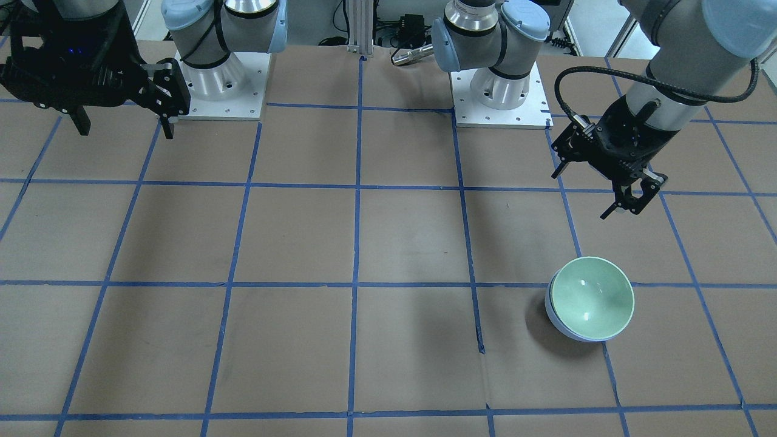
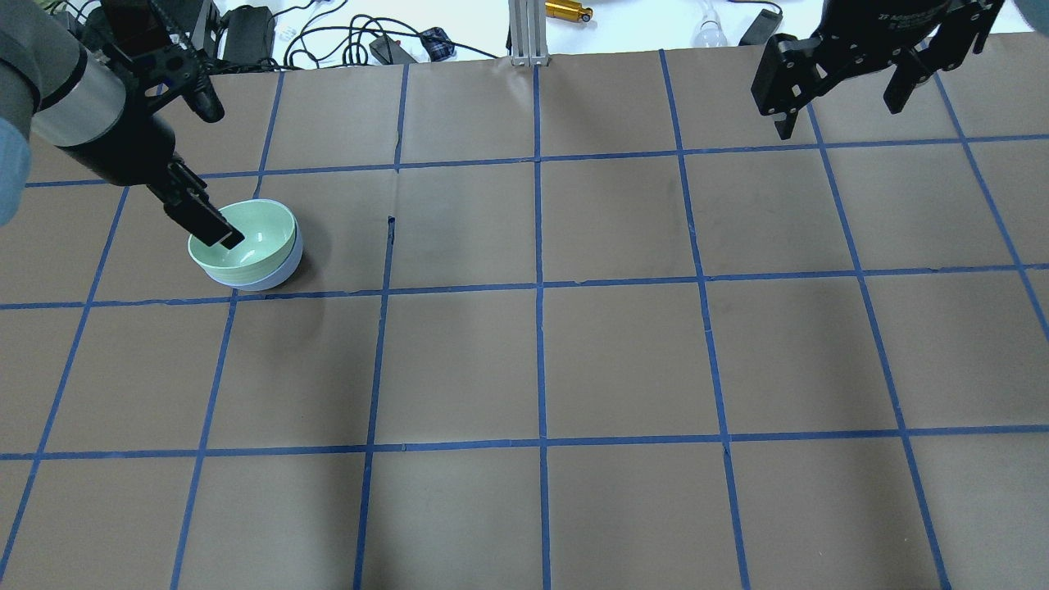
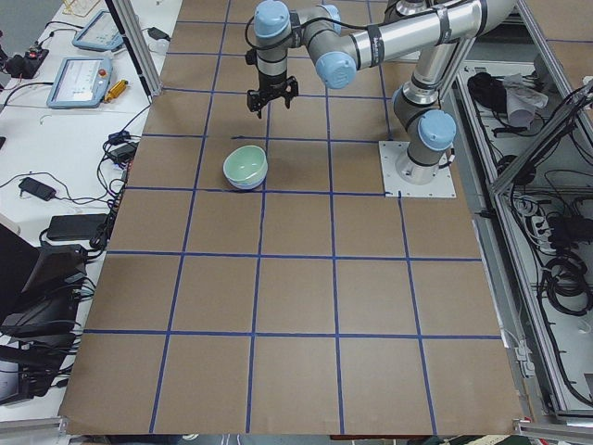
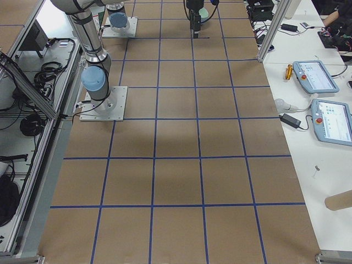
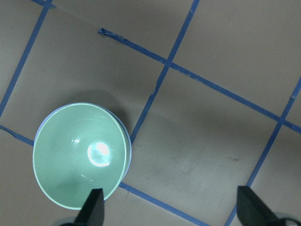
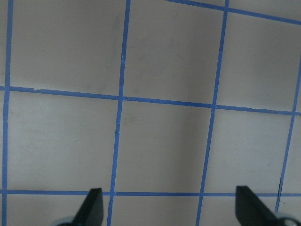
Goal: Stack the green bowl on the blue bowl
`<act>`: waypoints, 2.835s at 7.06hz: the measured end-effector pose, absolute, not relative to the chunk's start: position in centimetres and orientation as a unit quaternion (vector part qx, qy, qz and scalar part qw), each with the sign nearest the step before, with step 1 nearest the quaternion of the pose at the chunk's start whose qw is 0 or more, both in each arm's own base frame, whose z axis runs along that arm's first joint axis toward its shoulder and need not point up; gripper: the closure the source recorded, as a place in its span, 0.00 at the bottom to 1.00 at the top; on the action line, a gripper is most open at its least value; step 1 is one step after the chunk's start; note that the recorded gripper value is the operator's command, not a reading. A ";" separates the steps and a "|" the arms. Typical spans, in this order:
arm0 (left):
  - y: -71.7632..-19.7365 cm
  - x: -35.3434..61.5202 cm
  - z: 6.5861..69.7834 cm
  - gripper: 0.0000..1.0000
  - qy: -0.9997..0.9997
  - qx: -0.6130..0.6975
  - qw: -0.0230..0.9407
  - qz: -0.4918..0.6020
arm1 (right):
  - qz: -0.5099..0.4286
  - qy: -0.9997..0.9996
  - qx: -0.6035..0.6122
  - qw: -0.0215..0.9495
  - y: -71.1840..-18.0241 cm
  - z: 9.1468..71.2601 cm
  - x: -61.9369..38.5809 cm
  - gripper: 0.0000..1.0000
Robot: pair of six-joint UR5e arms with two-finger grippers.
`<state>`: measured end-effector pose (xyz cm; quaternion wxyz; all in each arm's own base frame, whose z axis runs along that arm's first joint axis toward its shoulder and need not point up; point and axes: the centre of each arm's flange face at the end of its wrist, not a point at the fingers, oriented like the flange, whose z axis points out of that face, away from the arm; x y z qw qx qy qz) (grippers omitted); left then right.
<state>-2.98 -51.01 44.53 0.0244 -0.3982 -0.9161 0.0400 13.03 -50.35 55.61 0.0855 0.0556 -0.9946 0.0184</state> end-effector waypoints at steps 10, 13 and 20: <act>-49.6 -10.2 49.3 0.00 -0.998 -0.029 0.009 0.055 | 0.018 -0.995 0.056 0.086 -50.3 55.6 13.0 0.00; -48.4 -13.6 50.4 0.00 -0.998 -0.047 0.009 0.042 | 0.018 -0.995 0.056 0.086 -50.3 55.6 13.1 0.00; -47.8 -15.1 51.2 0.00 -0.998 -0.061 0.008 0.028 | 0.018 -0.995 0.056 0.085 -50.3 55.6 13.1 0.00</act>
